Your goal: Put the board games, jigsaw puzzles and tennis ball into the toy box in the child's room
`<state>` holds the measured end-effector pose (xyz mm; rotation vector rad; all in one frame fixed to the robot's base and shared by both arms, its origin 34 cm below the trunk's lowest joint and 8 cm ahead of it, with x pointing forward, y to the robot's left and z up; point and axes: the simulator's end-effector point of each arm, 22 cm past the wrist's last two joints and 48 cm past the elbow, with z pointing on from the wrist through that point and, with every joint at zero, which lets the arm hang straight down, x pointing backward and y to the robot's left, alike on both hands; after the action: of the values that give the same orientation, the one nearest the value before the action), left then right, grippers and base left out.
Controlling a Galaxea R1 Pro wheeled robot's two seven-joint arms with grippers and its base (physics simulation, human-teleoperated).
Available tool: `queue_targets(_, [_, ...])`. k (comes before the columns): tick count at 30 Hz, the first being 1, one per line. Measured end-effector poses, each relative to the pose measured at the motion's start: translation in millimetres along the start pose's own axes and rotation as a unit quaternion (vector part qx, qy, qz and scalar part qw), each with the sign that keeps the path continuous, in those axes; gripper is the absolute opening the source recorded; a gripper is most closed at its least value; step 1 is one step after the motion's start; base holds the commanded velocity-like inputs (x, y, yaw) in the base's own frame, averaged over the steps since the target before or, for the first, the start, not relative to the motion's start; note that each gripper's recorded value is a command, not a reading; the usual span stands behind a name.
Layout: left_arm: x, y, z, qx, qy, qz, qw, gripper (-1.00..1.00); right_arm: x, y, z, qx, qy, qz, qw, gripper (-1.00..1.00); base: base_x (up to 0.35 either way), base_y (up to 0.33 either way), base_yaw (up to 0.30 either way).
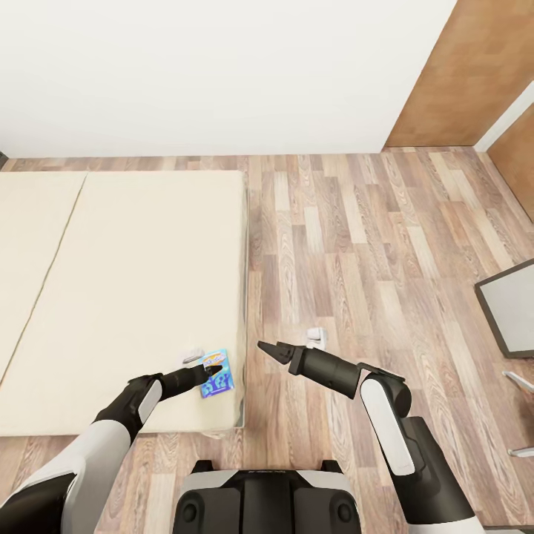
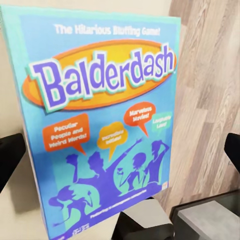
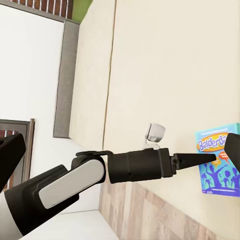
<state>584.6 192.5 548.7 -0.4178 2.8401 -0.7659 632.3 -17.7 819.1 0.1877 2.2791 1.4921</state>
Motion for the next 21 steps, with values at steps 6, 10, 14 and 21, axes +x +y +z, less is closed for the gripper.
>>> queue_targets(6, [-1.1, -0.1, -0.5, 0.001, -0.001, 0.001, 1.0000, 1.00, 0.4, 0.4, 0.4, 0.000, 0.000, 0.000, 1.0000, 1.00, 0.000, -0.003, 0.000])
queue_targets(10, [-1.5, -0.2, -0.6, 0.001, -0.001, 0.001, 1.0000, 1.00, 0.5, 0.5, 0.5, -0.001, 0.001, 0.000, 1.0000, 1.00, 0.000, 0.000, 0.000])
queue_targets(14, [-1.6, -0.4, -0.6, 0.002, -0.001, 0.001, 1.0000, 1.00, 0.5, 0.6, 0.5, -0.001, 0.001, 0.000, 1.0000, 1.00, 0.000, 0.000, 0.000])
queue_targets(21, [-1.0, -2.1, -0.4, 0.005, 0.000, -0.001, 1.0000, 1.00, 0.8, 0.7, 0.6, -0.001, 0.001, 0.000, 1.0000, 1.00, 0.000, 0.000, 0.000])
